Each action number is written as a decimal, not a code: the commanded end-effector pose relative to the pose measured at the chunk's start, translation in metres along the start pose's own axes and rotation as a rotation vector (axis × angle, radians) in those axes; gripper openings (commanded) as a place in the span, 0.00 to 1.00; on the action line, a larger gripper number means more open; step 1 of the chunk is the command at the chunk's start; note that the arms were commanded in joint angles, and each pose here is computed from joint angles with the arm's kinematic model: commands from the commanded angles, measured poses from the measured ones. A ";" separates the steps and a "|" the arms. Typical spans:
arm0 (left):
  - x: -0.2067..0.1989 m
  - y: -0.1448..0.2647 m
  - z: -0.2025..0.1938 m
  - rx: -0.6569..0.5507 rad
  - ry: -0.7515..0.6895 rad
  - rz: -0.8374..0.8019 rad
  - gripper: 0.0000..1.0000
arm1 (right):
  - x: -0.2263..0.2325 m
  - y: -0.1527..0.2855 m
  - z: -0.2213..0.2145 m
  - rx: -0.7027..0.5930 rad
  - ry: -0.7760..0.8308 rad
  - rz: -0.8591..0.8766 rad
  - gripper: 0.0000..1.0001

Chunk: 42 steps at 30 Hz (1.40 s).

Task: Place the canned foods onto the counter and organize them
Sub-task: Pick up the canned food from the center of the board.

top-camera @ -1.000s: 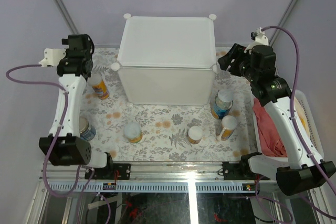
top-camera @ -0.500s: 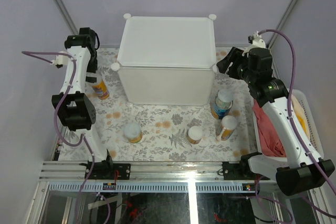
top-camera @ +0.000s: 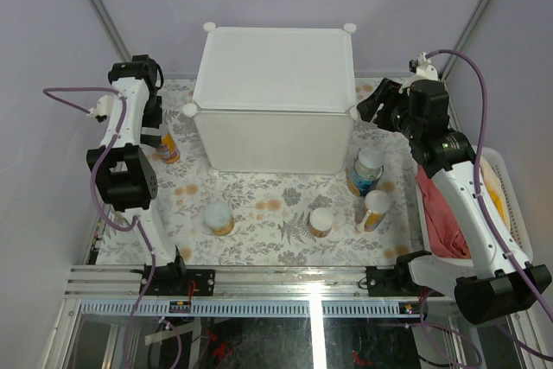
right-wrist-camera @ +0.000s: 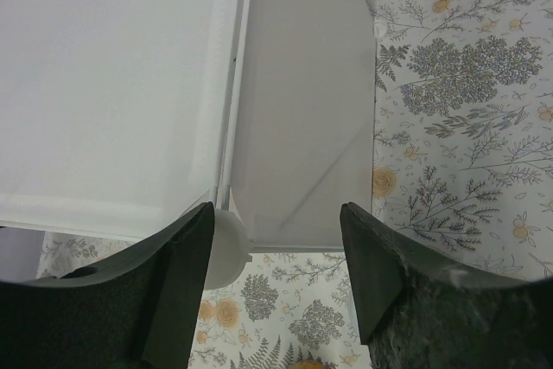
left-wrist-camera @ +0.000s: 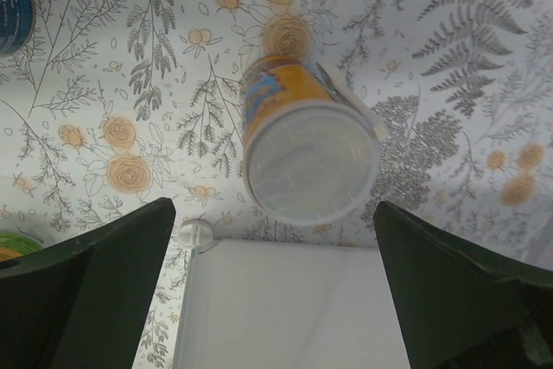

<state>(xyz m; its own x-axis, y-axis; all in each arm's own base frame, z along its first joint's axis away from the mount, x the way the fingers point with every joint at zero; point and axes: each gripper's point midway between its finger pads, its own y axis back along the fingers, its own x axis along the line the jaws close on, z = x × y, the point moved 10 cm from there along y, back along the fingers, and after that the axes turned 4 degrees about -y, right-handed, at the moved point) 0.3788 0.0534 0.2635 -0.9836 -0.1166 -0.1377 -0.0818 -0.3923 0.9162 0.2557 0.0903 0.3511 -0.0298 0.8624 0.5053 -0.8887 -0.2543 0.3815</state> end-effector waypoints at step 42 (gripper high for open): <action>-0.015 -0.077 -0.018 -0.011 0.018 0.019 0.99 | 0.009 -0.023 0.012 -0.014 0.022 0.022 0.66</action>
<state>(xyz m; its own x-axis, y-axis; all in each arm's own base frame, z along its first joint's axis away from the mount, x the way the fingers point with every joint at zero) 0.4047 0.0646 0.1951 -0.9830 -0.1459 -0.1111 -0.0480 -0.3801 0.9237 0.2818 0.0978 0.3472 -0.0330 0.8591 0.5107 -0.8894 -0.2584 0.3772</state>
